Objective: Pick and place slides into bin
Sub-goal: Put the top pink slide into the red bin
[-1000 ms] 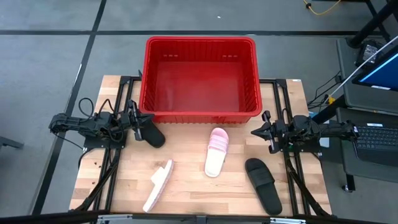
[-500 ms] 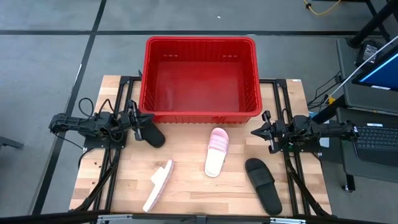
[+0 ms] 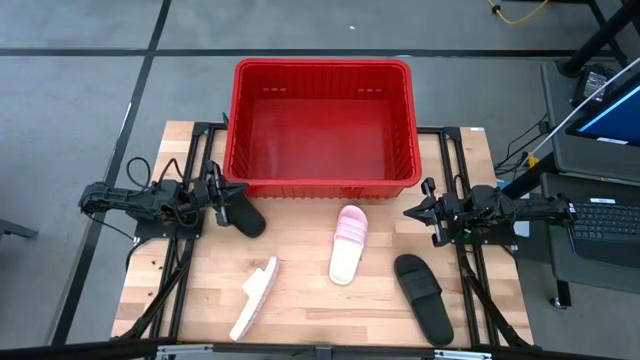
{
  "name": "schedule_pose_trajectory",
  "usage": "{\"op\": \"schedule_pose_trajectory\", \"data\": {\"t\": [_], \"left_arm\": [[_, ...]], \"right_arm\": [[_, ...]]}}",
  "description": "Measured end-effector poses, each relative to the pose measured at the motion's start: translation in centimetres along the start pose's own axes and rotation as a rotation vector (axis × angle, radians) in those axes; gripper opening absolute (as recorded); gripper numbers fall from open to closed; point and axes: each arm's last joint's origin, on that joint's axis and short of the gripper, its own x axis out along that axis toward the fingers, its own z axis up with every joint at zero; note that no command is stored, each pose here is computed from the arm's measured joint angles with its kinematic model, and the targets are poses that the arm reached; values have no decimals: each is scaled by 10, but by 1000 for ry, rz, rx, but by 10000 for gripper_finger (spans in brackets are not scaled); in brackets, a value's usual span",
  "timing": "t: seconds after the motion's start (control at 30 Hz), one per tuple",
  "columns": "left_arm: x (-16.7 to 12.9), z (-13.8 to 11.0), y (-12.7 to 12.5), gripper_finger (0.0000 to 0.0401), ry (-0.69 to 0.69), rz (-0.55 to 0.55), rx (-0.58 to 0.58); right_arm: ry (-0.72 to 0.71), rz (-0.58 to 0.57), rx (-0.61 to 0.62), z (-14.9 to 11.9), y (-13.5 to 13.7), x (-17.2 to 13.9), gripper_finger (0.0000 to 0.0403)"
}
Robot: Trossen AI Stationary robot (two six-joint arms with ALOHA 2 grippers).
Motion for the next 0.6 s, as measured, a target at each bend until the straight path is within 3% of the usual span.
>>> {"op": "schedule_pose_trajectory", "data": {"t": [0.2, 0.4, 0.6], "left_arm": [[0, 0, 0, 3, -2, -7, -34], [0, -2, -5, 1, -1, -165, -21], [-2, 7, -4, 1, 50, -215, -64]], "right_arm": [[0, 0, -2, 0, 0, 0, 6], [-1, -7, -1, 0, 0, 0, 6], [-18, -34, -3, 2, -1, 0, 3]]}}
